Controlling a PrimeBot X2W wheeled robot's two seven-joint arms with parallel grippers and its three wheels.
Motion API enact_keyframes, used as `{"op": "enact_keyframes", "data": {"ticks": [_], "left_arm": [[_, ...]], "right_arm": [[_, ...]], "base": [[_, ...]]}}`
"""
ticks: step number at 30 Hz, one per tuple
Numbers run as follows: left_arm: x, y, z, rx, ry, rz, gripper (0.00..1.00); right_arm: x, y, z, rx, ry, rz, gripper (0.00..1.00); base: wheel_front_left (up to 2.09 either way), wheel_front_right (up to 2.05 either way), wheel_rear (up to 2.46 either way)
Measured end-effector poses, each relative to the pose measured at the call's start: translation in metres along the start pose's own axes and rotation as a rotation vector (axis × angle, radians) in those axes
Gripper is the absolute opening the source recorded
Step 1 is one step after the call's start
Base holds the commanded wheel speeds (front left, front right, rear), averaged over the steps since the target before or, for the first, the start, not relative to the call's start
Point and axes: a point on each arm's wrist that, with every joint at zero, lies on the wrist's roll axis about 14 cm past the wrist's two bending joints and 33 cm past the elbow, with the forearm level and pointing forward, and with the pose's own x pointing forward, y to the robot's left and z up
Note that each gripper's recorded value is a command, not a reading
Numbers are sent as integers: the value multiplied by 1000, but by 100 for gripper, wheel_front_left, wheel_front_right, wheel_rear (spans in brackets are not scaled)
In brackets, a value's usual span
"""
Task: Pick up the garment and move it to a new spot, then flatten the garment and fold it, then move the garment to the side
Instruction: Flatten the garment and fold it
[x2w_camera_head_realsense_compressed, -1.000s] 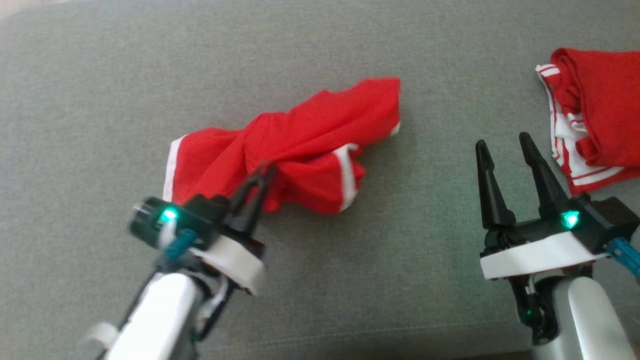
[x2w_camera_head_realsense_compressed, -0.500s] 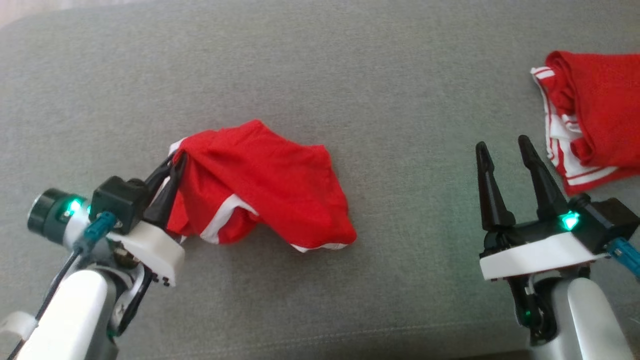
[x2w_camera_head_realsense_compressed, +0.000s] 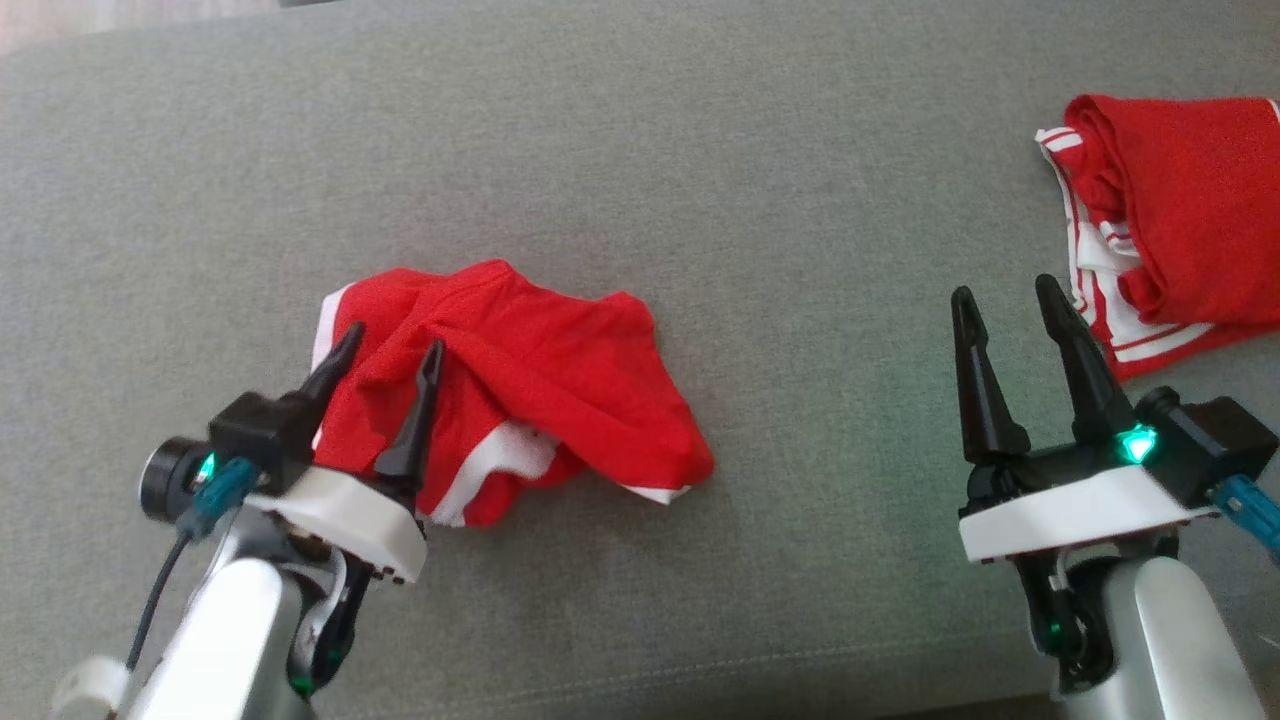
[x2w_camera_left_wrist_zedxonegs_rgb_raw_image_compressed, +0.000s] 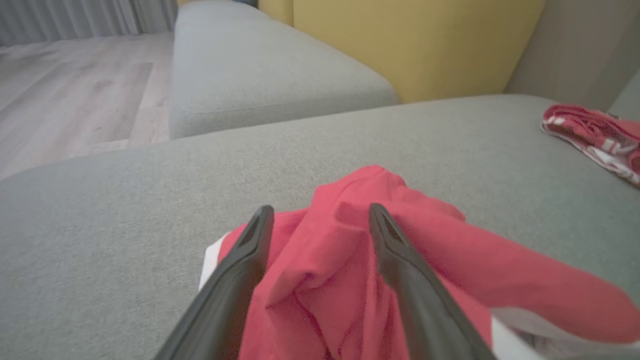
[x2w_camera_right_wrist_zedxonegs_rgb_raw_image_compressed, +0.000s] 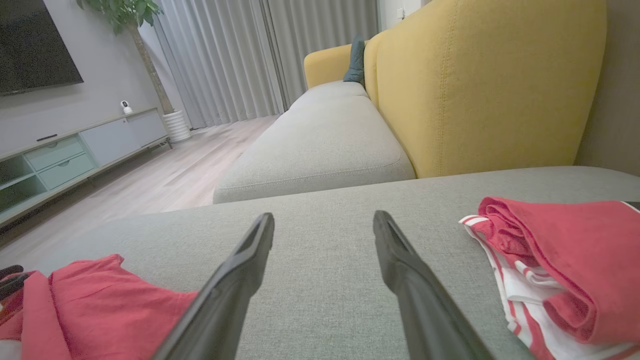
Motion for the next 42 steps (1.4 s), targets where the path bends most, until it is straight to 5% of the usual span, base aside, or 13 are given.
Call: {"op": "enact_keyframes", "data": {"ticks": [14,33,42], "left_arm": [[-30,30,54,-128,-268,248,100],[-51,39,39,-94,-231,315,100],[-52,46,34,-93,-219,332,100]], "right_arm": [[-1,18,8,-23,10,60,100],[-4,24,2,-51,51,85,100],[-3,42,-41,-65,231,144,100]], "base": [[0,0,0],[0,0,0],[0,0,0]]}}
